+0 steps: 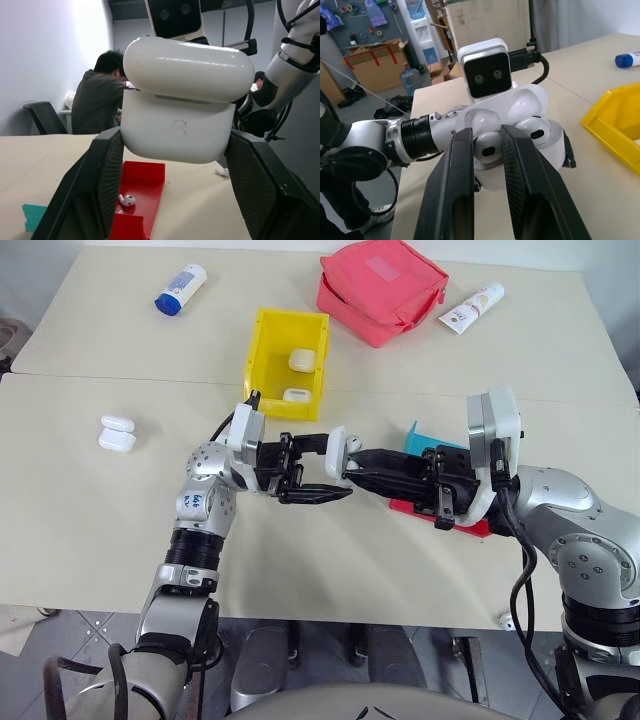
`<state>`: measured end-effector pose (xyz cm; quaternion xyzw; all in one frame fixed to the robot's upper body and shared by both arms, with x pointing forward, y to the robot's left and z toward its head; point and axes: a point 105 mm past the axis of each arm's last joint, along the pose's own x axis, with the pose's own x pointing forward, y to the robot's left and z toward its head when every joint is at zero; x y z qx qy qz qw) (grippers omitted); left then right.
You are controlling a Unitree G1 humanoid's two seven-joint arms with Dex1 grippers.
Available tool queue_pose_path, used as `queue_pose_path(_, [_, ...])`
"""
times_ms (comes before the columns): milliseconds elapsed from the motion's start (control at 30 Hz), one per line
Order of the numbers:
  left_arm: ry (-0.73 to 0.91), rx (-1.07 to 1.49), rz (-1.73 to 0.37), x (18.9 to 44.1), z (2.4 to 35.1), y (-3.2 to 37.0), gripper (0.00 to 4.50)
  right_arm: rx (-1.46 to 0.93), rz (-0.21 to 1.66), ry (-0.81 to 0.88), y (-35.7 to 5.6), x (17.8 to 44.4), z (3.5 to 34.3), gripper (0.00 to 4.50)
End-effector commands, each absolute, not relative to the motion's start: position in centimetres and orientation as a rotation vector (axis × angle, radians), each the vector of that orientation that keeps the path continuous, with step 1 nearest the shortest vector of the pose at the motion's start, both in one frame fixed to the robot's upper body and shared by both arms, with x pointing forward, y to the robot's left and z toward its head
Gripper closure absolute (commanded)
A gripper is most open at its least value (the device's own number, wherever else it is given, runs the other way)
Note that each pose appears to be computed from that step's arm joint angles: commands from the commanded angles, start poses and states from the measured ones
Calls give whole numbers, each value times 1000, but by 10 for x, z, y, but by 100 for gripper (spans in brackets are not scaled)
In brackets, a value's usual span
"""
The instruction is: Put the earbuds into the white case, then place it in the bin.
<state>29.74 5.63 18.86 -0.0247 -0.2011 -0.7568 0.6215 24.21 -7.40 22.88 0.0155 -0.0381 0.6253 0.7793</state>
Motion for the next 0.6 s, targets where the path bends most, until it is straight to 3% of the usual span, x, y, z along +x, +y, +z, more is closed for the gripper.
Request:
queue_pose_path(33, [-557, -31, -1732, 297, 207, 57, 177, 3, 1390, -73, -72, 236, 228, 333])
queue_pose_path(167, [-556, -29, -1730, 297, 207, 57, 177, -13, 1393, -88, -71, 235, 230, 214])
queue_pose_path(600, [-500, -24, -1724, 299, 196, 63, 177, -70, 1399, -136, -72, 232, 240, 214])
